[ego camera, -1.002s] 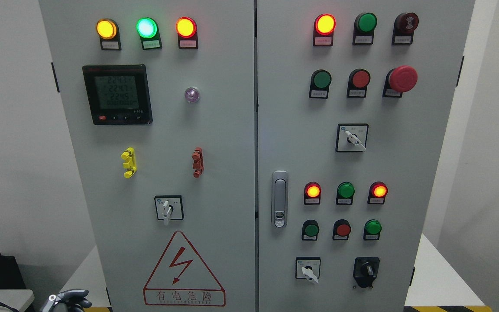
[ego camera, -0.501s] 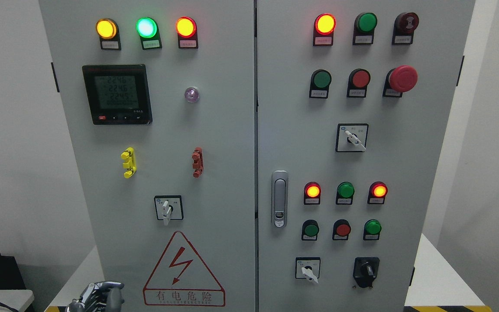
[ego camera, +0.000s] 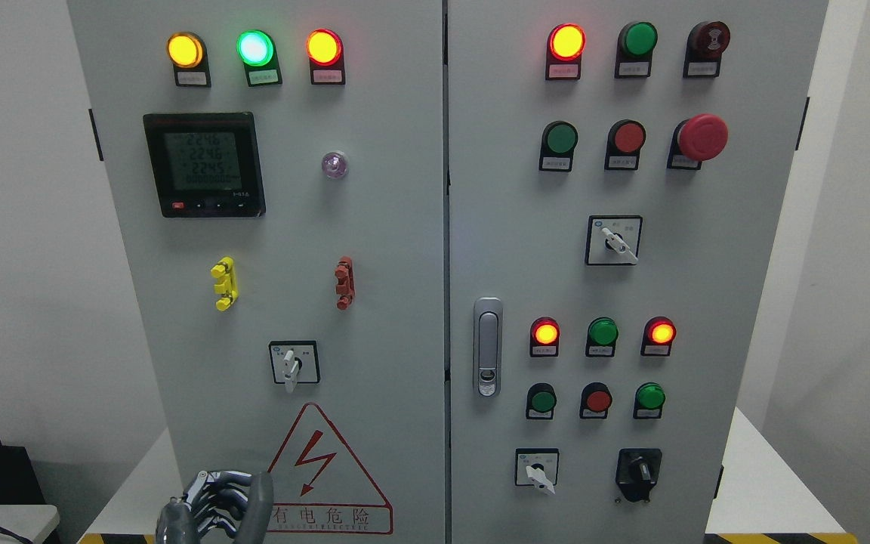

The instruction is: Turn on light switch 1

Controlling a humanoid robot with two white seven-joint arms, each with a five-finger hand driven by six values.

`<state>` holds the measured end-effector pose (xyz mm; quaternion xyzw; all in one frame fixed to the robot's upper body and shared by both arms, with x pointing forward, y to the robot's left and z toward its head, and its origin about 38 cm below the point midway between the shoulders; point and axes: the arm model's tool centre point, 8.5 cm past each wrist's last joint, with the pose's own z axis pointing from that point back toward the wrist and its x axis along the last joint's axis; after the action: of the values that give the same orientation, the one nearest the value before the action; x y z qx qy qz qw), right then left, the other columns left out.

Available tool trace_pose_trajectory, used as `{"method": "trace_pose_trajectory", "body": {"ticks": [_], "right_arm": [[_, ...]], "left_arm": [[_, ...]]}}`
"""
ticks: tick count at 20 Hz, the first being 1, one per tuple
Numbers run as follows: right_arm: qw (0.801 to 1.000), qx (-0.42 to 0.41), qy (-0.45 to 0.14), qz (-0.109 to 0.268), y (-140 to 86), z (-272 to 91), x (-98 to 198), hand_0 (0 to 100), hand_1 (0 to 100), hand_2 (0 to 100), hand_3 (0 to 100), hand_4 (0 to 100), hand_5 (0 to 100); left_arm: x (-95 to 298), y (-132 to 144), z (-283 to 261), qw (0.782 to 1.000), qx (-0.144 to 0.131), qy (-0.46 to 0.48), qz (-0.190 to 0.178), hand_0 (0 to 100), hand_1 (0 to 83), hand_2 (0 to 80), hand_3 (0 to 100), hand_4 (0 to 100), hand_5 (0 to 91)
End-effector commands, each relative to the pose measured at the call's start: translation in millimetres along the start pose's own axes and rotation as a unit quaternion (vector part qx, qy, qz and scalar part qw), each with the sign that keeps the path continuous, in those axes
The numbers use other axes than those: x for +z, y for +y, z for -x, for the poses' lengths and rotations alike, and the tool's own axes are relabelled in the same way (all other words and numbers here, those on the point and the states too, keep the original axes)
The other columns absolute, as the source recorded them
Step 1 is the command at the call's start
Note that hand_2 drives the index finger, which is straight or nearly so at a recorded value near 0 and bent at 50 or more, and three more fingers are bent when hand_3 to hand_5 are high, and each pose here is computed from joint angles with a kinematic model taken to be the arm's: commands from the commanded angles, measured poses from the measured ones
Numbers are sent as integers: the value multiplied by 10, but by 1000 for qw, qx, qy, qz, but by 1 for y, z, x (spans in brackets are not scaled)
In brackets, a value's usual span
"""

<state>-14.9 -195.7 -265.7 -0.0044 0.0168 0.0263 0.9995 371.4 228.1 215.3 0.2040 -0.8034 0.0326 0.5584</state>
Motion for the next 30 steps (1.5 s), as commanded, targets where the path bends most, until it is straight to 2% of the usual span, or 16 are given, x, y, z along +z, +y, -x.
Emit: {"method": "trace_pose_trajectory", "body": {"ticks": [1,14,21,30], "right_arm": [[1000,-9,1,-1,0,0,0,120,389,0,0,0,0],[1000,-9,1,-1,0,0,0,120,389,0,0,0,0],[1000,-9,1,-1,0,0,0,120,389,0,0,0,0],[1000,-9,1,-1,0,0,0,120,389,0,0,0,0]], "left_arm": [[-3,-26,-17,1000,18,2,22,220,466,517,652,721,661],[-26,-29,-35,1000,20,21,-8,193,449,497,629,703,639],[-33,-27,-41,999,20,28,-32,191,450,497,630,715,682],[-43,-26,-44,998,16,50,-44,171,462,487,632,727,748]]}}
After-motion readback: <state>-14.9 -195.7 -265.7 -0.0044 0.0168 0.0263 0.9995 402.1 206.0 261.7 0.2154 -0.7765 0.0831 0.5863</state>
